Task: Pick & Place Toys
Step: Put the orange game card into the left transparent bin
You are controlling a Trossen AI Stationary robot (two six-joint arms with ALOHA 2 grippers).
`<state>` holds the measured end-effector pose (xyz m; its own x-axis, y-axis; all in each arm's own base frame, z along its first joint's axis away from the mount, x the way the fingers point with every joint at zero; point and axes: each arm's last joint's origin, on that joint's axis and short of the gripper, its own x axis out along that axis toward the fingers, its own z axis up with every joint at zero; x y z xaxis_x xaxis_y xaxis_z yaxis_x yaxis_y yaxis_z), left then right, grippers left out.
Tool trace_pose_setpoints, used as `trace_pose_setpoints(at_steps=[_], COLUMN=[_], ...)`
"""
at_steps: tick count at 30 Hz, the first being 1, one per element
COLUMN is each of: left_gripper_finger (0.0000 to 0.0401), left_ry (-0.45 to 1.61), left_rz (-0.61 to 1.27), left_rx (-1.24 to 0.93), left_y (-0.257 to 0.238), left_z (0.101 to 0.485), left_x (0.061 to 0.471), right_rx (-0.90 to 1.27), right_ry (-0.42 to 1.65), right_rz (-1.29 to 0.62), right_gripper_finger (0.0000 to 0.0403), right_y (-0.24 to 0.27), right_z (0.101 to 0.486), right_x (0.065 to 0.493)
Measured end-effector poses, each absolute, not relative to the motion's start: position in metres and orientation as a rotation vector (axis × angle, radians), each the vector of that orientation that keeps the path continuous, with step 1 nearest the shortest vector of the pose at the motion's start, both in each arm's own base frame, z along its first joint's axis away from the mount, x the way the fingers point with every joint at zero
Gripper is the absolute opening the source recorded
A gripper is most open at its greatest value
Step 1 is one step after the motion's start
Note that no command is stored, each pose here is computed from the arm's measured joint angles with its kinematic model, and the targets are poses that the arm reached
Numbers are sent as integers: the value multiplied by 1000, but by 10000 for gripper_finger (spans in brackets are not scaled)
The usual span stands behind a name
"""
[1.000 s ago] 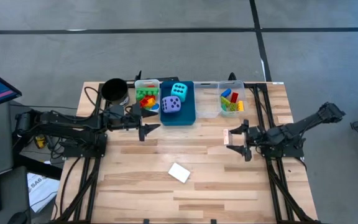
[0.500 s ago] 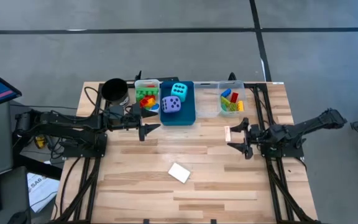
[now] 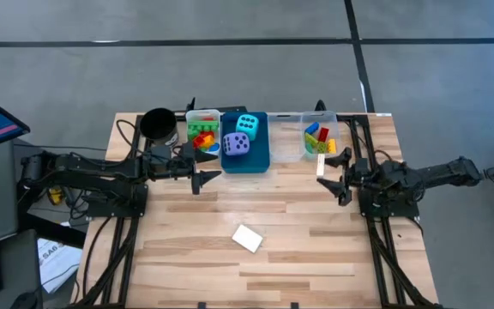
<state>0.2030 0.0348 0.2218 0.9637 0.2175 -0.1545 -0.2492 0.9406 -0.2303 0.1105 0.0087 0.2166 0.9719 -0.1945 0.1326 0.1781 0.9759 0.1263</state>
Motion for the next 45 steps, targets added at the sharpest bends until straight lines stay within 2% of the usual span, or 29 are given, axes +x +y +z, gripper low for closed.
trace_pose_setpoints(at_steps=[11,22,29,34,40,45], left_gripper_finger=[298,298,298,298,298,298], left_ry=[129,145,160,159,162,208], left_rz=[235,238,244,244,244,246], left_rx=[-252,-252,-252,-252,-247,-229], left_y=[35,35,35,35,35,35], left_z=[222,220,219,219,219,214], left_x=[203,203,202,202,202,202], right_rx=[157,206,256,325,418,499], right_ry=[-116,9,142,263,428,474], right_rz=[-393,-564,-529,-508,-636,-734], right_gripper_finger=[317,317,317,320,325,325], right_y=[-7,-33,-60,-80,-111,-137], right_z=[234,277,298,292,267,250], right_x=[123,166,207,234,251,256])
